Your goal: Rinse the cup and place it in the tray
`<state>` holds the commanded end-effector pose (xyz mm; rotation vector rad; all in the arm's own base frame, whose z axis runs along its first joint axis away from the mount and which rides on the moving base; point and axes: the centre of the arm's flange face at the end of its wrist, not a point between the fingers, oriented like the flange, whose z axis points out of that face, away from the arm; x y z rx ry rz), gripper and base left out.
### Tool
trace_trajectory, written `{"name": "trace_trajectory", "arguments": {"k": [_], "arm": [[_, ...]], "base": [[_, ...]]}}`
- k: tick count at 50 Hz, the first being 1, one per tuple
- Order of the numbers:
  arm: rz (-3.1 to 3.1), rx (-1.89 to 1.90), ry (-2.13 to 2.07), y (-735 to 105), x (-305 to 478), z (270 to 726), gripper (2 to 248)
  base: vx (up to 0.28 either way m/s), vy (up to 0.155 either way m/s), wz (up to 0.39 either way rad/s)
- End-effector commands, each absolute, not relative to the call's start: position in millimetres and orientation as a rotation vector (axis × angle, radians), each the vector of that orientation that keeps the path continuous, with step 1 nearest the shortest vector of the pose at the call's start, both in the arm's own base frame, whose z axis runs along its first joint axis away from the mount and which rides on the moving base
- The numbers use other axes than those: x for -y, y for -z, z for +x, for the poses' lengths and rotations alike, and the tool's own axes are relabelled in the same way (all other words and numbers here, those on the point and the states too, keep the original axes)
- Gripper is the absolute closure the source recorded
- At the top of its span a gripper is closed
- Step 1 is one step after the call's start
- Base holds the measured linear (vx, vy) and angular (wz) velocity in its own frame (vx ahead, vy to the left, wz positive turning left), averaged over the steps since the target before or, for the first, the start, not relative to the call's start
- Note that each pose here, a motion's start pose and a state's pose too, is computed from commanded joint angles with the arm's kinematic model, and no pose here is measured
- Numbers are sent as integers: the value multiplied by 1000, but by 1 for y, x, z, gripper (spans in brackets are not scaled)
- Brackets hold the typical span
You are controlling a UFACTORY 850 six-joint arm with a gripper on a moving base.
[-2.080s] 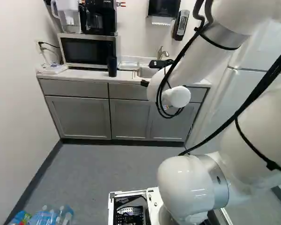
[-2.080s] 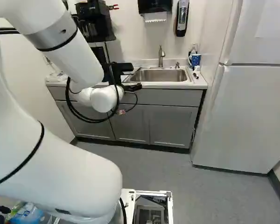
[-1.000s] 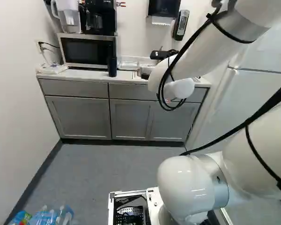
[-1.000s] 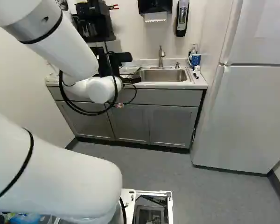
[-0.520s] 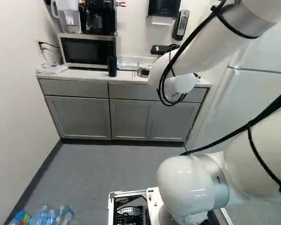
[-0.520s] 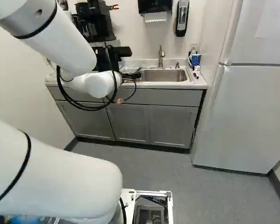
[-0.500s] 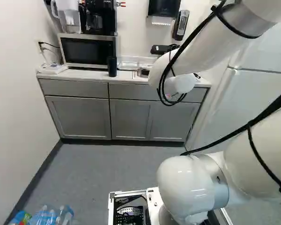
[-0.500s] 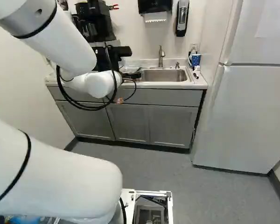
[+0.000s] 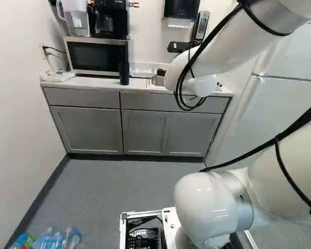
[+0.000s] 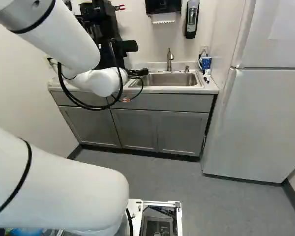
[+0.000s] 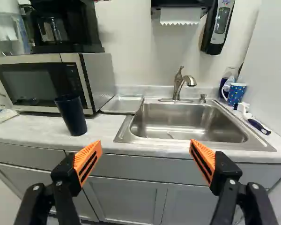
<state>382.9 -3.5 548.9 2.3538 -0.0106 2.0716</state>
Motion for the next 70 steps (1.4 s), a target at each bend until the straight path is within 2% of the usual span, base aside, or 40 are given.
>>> {"name": "trace_trajectory", "arguments": {"k": [70], "arm": [[2294, 10, -2138, -620, 4, 424, 3]], "base": [[0, 0, 0]]}}
